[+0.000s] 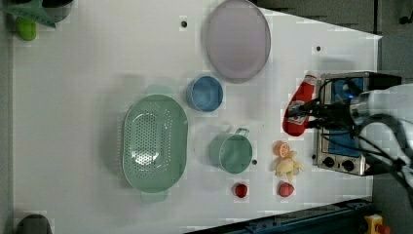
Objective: Pick ketchup from strainer and place it on the table
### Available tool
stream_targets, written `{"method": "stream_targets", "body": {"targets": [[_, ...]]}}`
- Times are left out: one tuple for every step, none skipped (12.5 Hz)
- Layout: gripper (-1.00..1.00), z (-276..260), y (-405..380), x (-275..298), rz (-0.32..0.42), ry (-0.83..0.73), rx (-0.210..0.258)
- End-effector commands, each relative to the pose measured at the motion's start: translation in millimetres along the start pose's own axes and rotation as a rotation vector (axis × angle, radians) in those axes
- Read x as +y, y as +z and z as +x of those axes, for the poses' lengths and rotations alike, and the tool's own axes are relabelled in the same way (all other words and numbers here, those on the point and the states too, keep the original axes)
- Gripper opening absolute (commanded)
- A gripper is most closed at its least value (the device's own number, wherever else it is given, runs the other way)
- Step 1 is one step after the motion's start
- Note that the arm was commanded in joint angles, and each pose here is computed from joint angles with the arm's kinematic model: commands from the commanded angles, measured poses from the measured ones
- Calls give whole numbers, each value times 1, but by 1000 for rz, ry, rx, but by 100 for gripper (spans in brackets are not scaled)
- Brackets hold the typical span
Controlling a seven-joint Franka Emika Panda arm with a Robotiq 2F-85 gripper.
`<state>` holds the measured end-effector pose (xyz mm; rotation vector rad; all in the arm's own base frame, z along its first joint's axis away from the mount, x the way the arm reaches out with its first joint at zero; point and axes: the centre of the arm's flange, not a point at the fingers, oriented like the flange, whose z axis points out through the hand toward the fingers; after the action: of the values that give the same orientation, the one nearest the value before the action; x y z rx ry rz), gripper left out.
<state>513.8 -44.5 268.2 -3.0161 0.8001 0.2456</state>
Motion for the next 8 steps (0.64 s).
{"method": "stream_targets", "body": {"targets": [[22, 1, 16, -3, -2, -48, 18], [29, 3, 27, -3, -2, -45, 13], [50, 5, 32, -3, 0, -44, 15], [72, 6, 32, -3, 3, -43, 21], [93, 6, 29, -2, 2, -42, 19], [100, 5, 21, -2, 2, -42, 20], [100, 6, 7, -4, 9, -39, 34], [100, 8, -12, -6, 19, -40, 59]]}}
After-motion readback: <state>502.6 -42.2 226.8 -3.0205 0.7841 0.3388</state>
